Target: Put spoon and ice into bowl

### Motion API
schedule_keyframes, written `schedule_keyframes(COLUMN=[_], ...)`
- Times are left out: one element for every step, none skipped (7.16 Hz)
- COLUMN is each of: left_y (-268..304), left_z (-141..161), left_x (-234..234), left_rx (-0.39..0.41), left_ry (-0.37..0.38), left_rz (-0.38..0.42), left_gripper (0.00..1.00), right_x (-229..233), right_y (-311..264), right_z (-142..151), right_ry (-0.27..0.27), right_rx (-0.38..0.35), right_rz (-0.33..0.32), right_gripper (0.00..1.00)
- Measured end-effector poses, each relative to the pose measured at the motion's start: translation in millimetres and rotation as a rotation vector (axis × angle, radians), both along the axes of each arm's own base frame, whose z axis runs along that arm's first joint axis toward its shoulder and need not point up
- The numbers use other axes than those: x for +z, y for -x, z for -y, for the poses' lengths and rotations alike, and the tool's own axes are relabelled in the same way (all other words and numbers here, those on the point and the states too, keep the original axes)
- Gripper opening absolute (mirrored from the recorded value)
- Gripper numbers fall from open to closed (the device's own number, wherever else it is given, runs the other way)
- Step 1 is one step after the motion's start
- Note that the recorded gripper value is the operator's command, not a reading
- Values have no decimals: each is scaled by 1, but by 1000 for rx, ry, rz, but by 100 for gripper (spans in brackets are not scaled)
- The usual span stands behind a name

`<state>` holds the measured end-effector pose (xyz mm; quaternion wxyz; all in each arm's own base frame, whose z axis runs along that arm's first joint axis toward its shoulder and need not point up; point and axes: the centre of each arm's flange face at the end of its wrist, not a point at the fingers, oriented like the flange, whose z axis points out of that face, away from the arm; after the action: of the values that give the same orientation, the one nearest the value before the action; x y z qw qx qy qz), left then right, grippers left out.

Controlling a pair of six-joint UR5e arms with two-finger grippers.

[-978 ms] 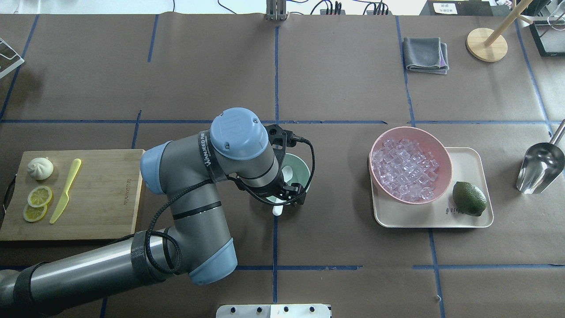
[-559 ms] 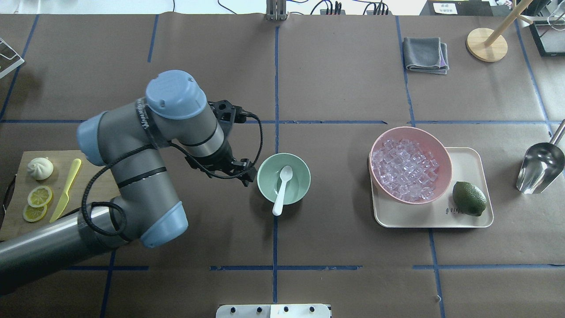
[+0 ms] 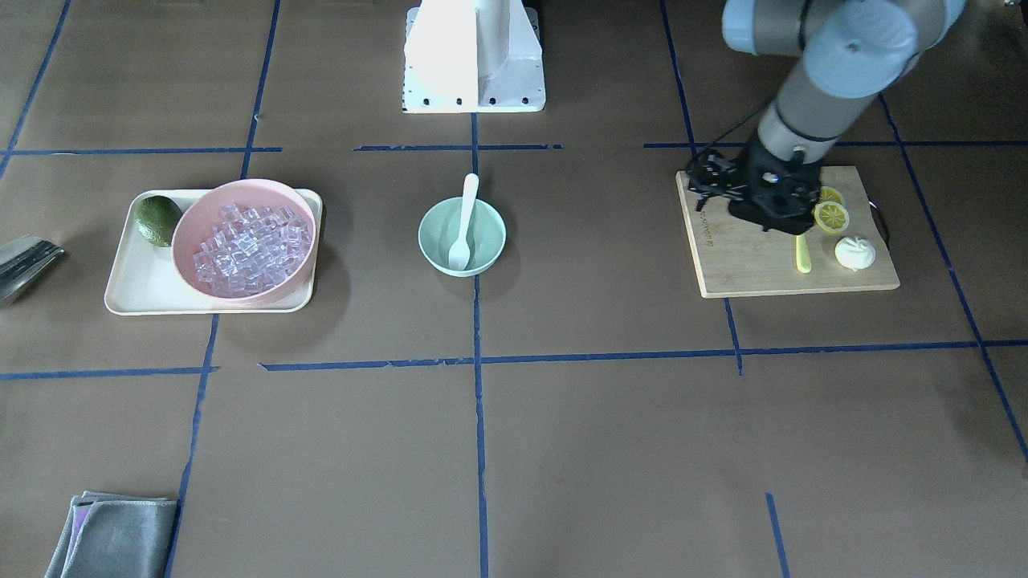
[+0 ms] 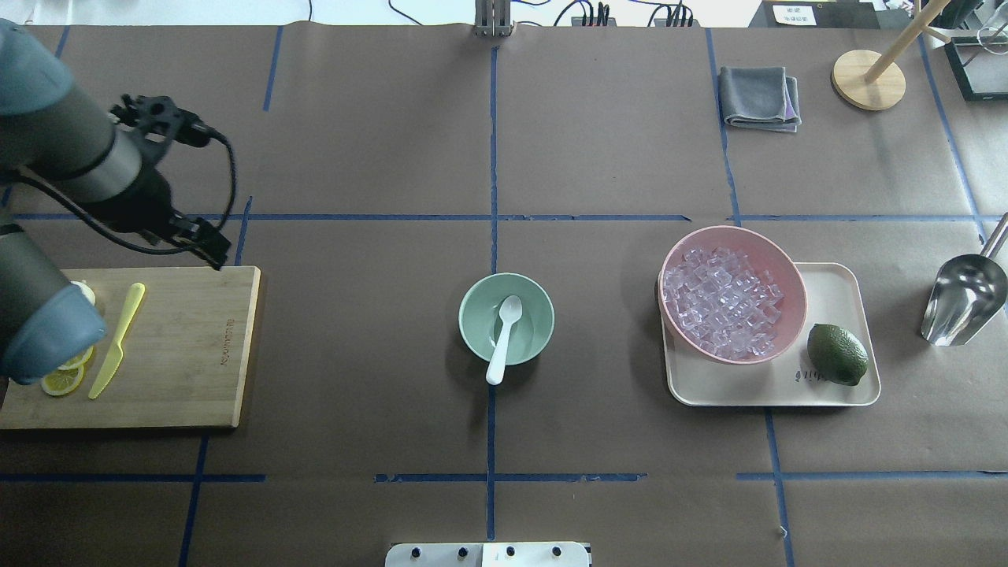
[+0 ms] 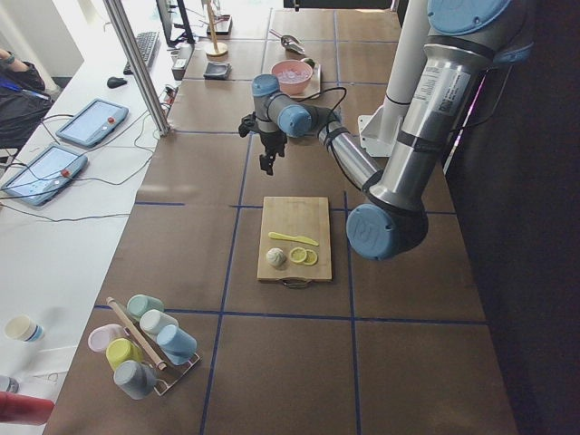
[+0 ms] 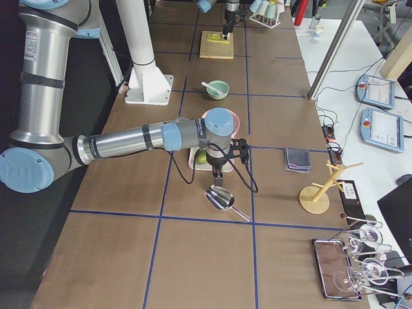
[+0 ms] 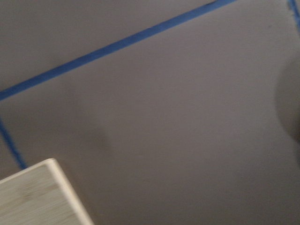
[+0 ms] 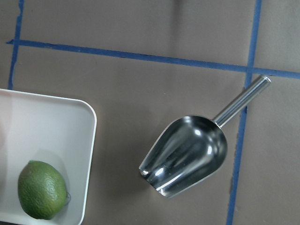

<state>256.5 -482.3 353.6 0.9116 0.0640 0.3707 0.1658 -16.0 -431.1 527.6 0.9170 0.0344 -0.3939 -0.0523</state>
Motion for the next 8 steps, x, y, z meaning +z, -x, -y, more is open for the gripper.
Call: schedule_keyframes(left_y=[62, 127, 191, 243, 285, 308, 316, 319], left_z=[6, 10, 1, -21, -45, -58, -62, -62], left_x=[32, 65, 111, 164, 213, 241, 252, 254], left_rx=[-14, -47, -106, -175, -251, -299, -317, -323], left_ry=[2, 38, 99, 177, 230, 224, 209, 197], left_rz=[1, -28, -48, -48, -52, -61, -67, -70], left_gripper=[100, 100, 100, 100, 100, 100, 100, 100], right_x=[-18, -38, -60, -83, -109, -131, -150, -169], right_y=[15, 33, 55, 82, 119, 155, 189, 225], right_z=[9, 17, 22, 29, 37, 37, 34, 30], right_ry=[-8, -14, -15, -12, 6, 31, 30, -12], right_rx=[-1, -1, -3, -4, 14, 30, 18, -9], right_rz=[7, 16, 27, 35, 34, 32, 34, 21], right_gripper=[100, 100, 100, 100, 100, 100, 100, 100])
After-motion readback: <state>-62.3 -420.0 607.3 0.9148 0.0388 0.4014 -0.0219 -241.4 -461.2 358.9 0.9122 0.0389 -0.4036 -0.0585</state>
